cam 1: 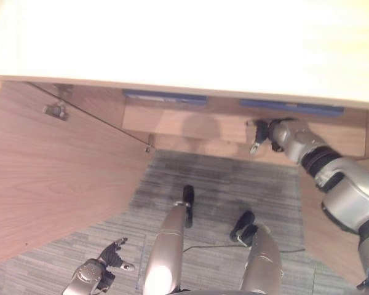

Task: Put the empty folder in the office cabinet

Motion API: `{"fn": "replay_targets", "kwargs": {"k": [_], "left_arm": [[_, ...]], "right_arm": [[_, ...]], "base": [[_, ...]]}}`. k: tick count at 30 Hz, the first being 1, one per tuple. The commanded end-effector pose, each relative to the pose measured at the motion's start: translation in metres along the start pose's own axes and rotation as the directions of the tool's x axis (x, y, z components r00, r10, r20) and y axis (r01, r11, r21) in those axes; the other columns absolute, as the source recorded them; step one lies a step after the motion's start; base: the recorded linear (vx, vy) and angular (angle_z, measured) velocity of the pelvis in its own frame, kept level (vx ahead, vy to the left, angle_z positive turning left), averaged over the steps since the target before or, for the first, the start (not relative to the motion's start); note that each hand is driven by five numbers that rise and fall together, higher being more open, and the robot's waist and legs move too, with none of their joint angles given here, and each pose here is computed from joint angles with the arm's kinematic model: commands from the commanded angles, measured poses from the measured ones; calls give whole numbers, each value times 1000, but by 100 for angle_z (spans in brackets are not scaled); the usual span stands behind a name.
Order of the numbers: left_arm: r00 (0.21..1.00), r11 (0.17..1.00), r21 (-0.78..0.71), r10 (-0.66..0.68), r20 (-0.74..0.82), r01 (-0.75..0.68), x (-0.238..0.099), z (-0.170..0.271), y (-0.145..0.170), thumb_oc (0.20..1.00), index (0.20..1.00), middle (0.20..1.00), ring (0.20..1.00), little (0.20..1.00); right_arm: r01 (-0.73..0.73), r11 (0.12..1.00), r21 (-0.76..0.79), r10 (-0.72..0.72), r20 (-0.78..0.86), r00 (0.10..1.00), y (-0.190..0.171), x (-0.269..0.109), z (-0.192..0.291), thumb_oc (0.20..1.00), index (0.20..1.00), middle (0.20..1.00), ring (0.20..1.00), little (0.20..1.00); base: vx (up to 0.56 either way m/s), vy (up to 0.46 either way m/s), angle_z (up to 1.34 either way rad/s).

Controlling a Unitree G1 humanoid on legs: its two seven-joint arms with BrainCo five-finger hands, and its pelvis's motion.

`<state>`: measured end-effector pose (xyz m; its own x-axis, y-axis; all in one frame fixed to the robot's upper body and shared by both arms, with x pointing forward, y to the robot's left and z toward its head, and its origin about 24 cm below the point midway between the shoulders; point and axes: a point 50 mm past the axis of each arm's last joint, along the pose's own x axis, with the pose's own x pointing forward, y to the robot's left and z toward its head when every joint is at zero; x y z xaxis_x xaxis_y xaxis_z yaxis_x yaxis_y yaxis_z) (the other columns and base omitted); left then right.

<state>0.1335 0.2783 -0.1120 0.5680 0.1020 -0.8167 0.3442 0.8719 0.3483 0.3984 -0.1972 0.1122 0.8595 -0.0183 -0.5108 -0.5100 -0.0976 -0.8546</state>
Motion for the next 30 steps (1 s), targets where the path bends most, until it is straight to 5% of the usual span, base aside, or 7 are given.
{"fn": "replay_targets", "kwargs": {"k": [1, 7, 12, 20, 23, 25, 30], "left_arm": [[997, 998, 36, 54, -46, -53, 4, -3, 9, 1000, 1000, 1000, 1000, 1000], [989, 998, 20, 53, -141, -51, 7, -20, 1, 1000, 1000, 1000, 1000, 1000], [973, 998, -50, 25, -228, -37, 7, -35, -16, 1000, 1000, 1000, 1000, 1000], [964, 990, -139, -49, -260, 13, -1, -54, -37, 1000, 1000, 1000, 1000, 1000], [949, 983, -181, -81, -305, 26, -8, -69, -53, 1000, 1000, 1000, 1000, 1000], [931, 974, -221, -128, -342, 52, -12, -79, -69, 1000, 1000, 1000, 1000, 1000], [907, 974, -221, -139, -398, 53, -16, -87, -78, 1000, 1000, 1000, 1000, 1000]], "right_arm": [[-267, 963, -42, 262, -90, 961, 83, 10, -12, 1000, 1000, 1000, 1000, 1000], [-385, 906, -177, 377, -75, 923, 149, 10, 20, 1000, 1000, 1000, 1000, 1000], [-486, 858, -165, 511, 187, 839, 204, -11, 81, 1000, 1000, 1000, 1000, 1000], [-524, 796, 303, 452, 280, 847, 218, -31, 18, 1000, 1000, 1000, 1000, 1000], [-484, 708, 514, 420, 244, 874, 234, -40, -7, 1000, 1000, 1000, 1000, 1000], [-391, 549, 739, 396, 183, 900, 265, -54, -20, 1000, 1000, 1000, 1000, 1000], [-258, 419, 870, 317, 127, 940, 288, -83, -20, 1000, 1000, 1000, 1000, 1000]], "base": [[52, -129, 13], [40, -132, 5], [48, -170, -19], [16, -53, -43], [22, 67, -114], [39, 193, -82], [-6, 222, -3]]}}
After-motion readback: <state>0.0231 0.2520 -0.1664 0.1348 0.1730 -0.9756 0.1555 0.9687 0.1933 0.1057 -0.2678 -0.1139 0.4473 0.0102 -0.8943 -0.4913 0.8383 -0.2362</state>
